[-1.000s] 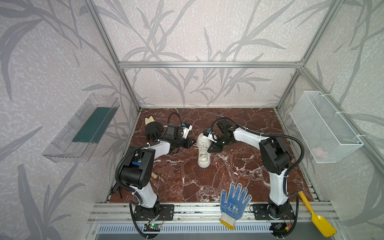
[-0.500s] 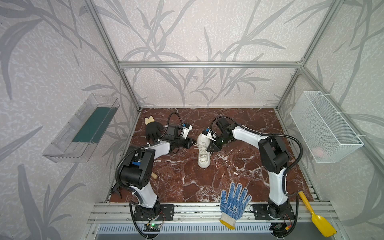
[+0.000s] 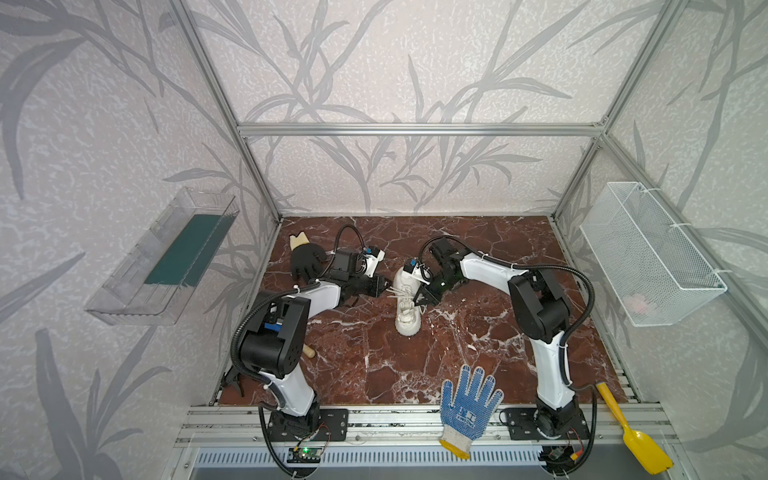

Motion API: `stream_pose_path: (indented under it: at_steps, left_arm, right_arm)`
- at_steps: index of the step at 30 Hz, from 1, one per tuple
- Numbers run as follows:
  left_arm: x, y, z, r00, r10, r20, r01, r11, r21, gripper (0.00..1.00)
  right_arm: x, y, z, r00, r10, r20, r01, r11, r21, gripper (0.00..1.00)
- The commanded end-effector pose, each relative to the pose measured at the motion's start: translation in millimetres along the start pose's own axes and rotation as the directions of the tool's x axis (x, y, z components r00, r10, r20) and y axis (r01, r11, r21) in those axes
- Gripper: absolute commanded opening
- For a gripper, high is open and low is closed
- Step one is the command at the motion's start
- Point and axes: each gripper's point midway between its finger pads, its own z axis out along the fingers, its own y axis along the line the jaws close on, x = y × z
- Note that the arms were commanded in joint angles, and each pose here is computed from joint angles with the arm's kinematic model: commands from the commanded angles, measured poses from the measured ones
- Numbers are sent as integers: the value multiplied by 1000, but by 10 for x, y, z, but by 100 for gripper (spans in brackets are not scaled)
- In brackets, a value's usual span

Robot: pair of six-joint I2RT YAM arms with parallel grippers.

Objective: Tie the shoes
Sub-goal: 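Hold the lace loop up with the right gripper while the left holds its end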

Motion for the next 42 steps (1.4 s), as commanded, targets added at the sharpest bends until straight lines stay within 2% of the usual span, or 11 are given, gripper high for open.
stream_pose_path:
  at_steps: [1,9,42]
  left_arm:
    - [-68,-29,-59,999,29,20,-30,1000,4,0]
    - [-88,86,-78,999,-7,36,7,1000,-13,0]
    - [-157,646,-130,986,-127,105,133,990,-53,0]
  right_arm:
    - [-115,120,-194,1000,-23,15,23,999,31,0]
    - [-57,128,-297,1000,-18,-12,19,997,80,0]
    - [492,22,-336,982,158,-102,-149,985,89,0]
